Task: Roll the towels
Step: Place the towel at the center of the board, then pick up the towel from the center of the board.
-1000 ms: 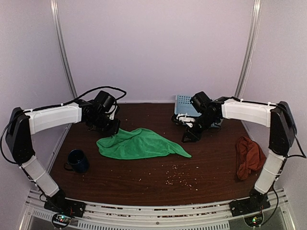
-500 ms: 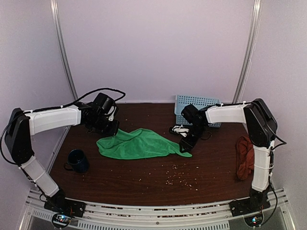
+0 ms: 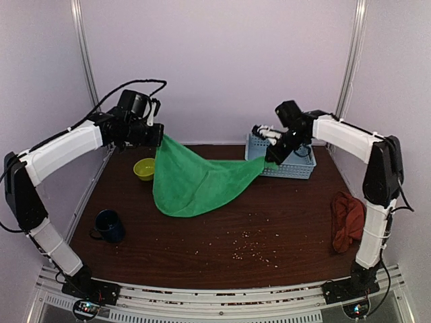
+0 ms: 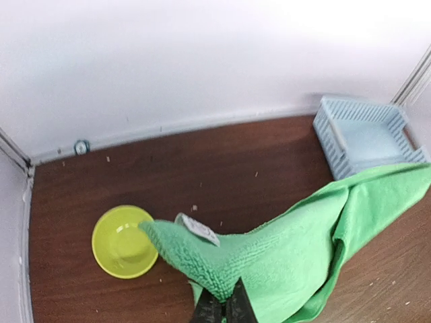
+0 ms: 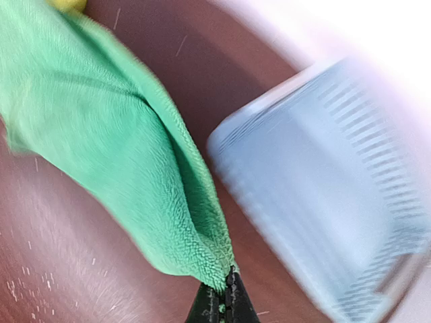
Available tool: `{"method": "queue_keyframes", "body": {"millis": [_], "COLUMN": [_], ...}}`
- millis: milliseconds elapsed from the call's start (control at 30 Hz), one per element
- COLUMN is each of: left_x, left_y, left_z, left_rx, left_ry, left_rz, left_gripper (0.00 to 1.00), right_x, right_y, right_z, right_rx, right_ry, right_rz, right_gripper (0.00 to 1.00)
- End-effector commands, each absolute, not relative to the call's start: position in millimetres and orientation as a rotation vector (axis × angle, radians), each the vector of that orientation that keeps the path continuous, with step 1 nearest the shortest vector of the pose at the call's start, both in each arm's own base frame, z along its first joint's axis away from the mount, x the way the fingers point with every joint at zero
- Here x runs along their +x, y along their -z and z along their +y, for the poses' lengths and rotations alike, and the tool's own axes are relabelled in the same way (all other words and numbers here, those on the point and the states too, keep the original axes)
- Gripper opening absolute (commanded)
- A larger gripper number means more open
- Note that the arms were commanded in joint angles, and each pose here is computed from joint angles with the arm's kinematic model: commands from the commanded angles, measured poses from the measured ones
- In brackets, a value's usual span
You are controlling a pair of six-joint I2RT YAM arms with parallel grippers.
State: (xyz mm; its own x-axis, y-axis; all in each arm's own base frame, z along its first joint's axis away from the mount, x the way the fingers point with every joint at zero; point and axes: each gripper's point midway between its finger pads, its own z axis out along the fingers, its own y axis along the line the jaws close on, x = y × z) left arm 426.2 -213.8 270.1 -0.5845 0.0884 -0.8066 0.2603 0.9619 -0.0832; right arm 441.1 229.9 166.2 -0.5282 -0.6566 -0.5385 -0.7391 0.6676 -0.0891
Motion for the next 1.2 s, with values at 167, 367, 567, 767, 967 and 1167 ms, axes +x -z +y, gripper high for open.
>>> {"method": "queue_keyframes", "body": {"millis": [167,367,567,767,967,1167], "left_x": [345.9,303.4,261.6,236.1,260.7,251.0], "left_y": [-479.1,-405.9,-257.7,-225.6,-187.8,-129.3], "left_z": [-179.1,-195.3,-196.3,-186.0,-183.9,-204.8], "left_rx": [0.249,0.371,0.395,0.404,0.423,0.581], "left_ry": [0.42,0.606,0.727,0.738,0.568,0.56], "left_rz": [1.698,1.81,2.123,2.191,2.366,2.619], "left_gripper": [0.0,0.0,0.0,0.61,0.68,0.34], "right_x": [405.2,332.7,264.5,235.7,272.3,302.1], "right_y": [-407.4,-362.0,-208.1,-183.5,-190.2,-153.2], "right_z": [169.0,151.1,128.0,115.8,130.5,151.8], "right_rx": [-0.888,-0.982,-1.353,-1.422,-1.236,-1.137], "right_ry": [-0.07,-0.045,-0.042,-0.083,-0.147,-0.332], "right_rz": [1.751,1.686,1.971,2.078,2.109,2.335], "right_gripper": [0.0,0.0,0.32,0.43,0.39,0.47]}}
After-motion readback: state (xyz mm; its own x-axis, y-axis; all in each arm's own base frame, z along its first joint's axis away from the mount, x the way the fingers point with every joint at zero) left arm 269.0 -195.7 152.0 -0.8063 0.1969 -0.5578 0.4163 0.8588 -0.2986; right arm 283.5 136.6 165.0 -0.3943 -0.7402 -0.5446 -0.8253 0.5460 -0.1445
